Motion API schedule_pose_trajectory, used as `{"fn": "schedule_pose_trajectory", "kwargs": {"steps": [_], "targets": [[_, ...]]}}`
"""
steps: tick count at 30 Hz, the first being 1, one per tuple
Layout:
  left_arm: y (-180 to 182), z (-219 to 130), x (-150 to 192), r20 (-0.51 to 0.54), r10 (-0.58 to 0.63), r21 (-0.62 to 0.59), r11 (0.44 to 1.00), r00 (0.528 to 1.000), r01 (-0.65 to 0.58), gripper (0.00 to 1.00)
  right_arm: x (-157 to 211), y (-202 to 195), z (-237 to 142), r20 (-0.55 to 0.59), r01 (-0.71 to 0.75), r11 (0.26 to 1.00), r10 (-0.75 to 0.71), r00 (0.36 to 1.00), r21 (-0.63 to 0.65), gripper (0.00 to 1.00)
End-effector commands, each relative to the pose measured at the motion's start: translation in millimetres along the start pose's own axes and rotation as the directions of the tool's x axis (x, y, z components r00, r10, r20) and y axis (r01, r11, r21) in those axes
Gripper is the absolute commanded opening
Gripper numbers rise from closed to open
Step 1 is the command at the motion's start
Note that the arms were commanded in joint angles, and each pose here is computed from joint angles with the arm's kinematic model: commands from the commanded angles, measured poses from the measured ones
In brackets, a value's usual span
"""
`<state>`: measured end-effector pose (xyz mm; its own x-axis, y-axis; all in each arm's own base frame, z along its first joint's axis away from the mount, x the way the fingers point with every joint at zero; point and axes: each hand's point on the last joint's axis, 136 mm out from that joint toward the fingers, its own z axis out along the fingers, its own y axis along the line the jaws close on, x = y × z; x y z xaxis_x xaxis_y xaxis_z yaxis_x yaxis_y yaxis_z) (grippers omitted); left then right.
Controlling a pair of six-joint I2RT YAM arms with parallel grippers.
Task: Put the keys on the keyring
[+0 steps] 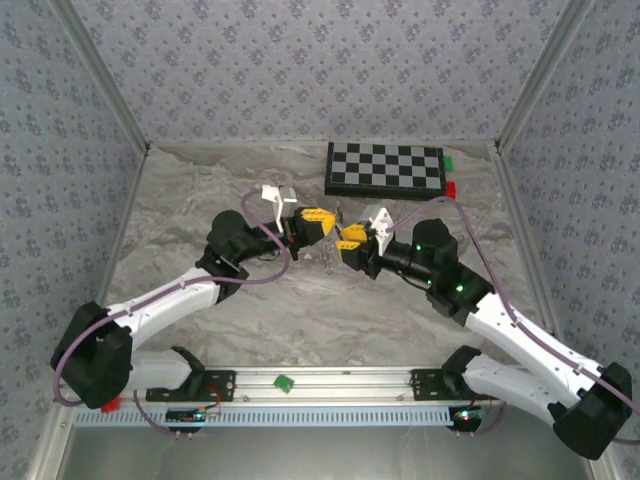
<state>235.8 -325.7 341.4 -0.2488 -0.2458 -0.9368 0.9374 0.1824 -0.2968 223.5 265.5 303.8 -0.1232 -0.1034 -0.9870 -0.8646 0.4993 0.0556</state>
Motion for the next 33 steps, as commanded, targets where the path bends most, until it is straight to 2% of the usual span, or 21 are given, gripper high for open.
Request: {"fn": "schedule_pose_trajectory", "kwargs": {"steps": [1,9,17,25,33], "targets": [[-10.9,-0.7,-19.1,0.063,0.035,0.030,0.999,0.997,-0.037,0.00,0.7,-9.3,2.7,0.003,0.045,0.997,-0.045,0.999,0.057,0.30],[-12.6,0.3,-19.0,0.068,0.021,0.045,0.999,0.997,-0.025,0.00,-1.3,-15.3,7.8,0.023,0.057,0.994,-0.059,0.998,0.088,0.29],[-15.4,0.3,-20.2,0.066,0.022,0.058,0.998,0.998,-0.026,0.00,-1.3,-24.0,5.8,0.052,0.068,0.989,-0.075,0.996,0.133,0.32],[-15.1,2.4,-18.2,0.059,0.014,0.068,0.998,0.998,-0.018,0.00,-4.9,-12.5,4.1,0.083,0.081,0.995,-0.086,0.993,0.059,0.17],[-17.5,1.7,-20.6,0.061,0.017,0.074,0.997,0.998,-0.021,0.00,-6.4,-12.6,4.5,0.104,0.095,0.994,-0.101,0.989,0.058,0.18]]}}
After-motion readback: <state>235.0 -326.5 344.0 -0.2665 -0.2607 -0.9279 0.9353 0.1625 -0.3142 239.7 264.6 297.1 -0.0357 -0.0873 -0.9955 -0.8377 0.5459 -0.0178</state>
